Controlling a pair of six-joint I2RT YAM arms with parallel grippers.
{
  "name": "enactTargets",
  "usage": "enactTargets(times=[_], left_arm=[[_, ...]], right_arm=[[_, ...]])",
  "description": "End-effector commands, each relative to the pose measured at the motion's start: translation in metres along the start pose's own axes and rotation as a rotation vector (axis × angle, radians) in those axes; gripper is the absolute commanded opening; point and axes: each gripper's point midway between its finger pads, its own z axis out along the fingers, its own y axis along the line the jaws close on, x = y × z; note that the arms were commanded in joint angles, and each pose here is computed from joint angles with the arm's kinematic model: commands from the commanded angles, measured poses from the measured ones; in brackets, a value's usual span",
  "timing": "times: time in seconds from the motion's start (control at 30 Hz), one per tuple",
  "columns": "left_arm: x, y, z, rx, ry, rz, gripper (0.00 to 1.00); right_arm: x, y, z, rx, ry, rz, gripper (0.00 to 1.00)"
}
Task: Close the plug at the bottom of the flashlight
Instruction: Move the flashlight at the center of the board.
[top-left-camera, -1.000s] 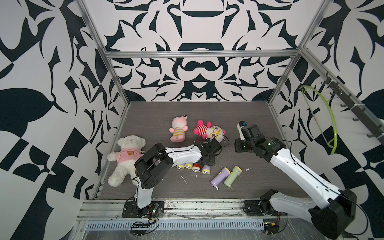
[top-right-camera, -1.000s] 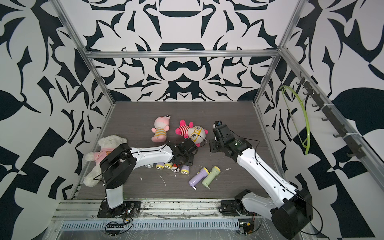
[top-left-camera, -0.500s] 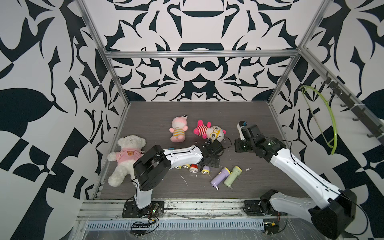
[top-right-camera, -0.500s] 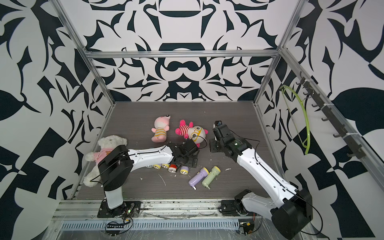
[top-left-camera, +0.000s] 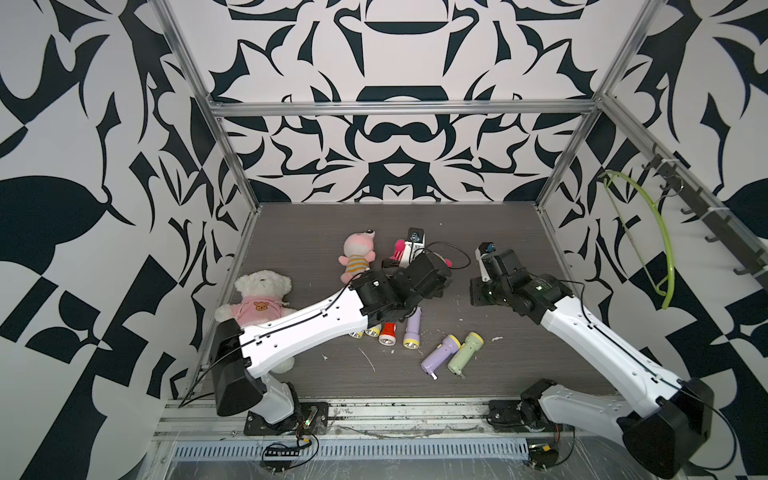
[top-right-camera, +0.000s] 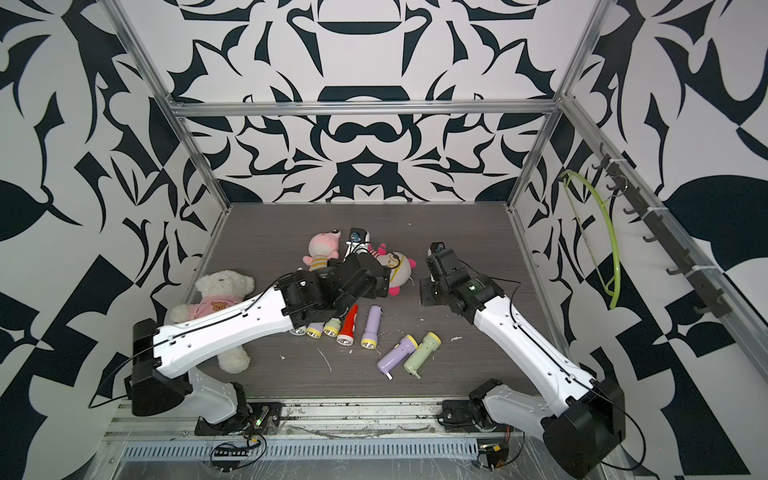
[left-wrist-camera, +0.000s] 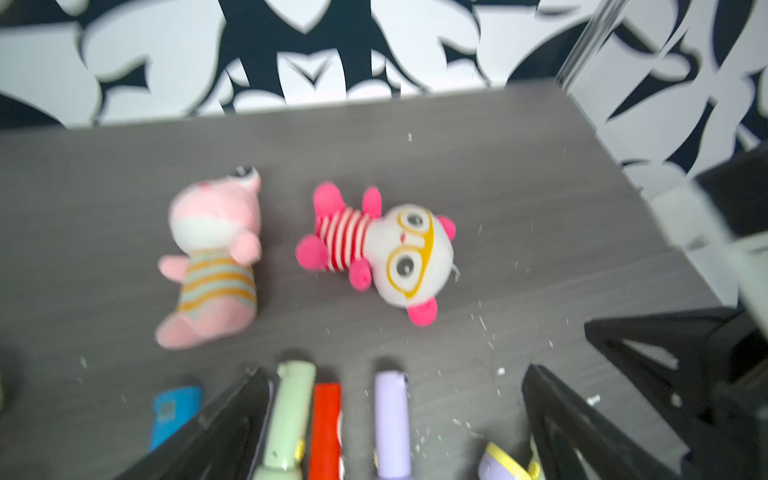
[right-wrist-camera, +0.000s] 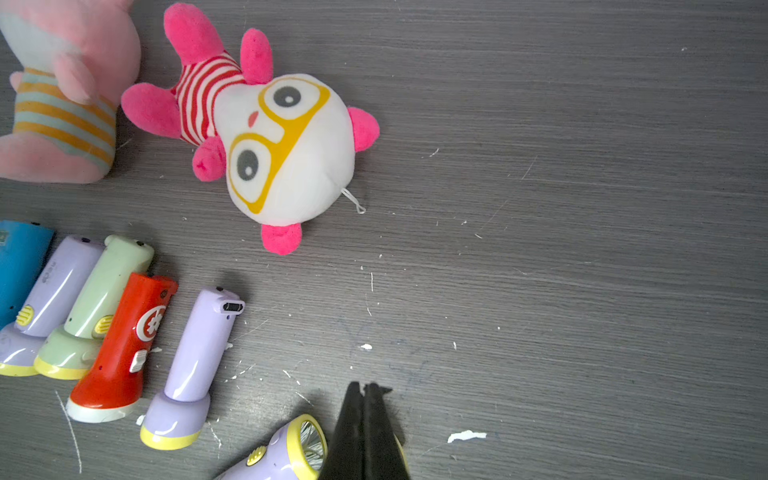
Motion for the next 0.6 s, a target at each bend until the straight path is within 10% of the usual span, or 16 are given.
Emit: enactTargets(times=[0.0,0.57], left_arm=[[-0.02,0.01,-0.013,-0.01,-0.108,0.053,1.0],[-0.045,0.001,-0.032,0.056,-0.283,0.151,1.0]], right_arm=[[-0.017,0.001,-0.015,0.0,-0.053,0.039,0.0],[-0.021,0.008,-0.002,-0.001,-0.007,0.071,0.0]])
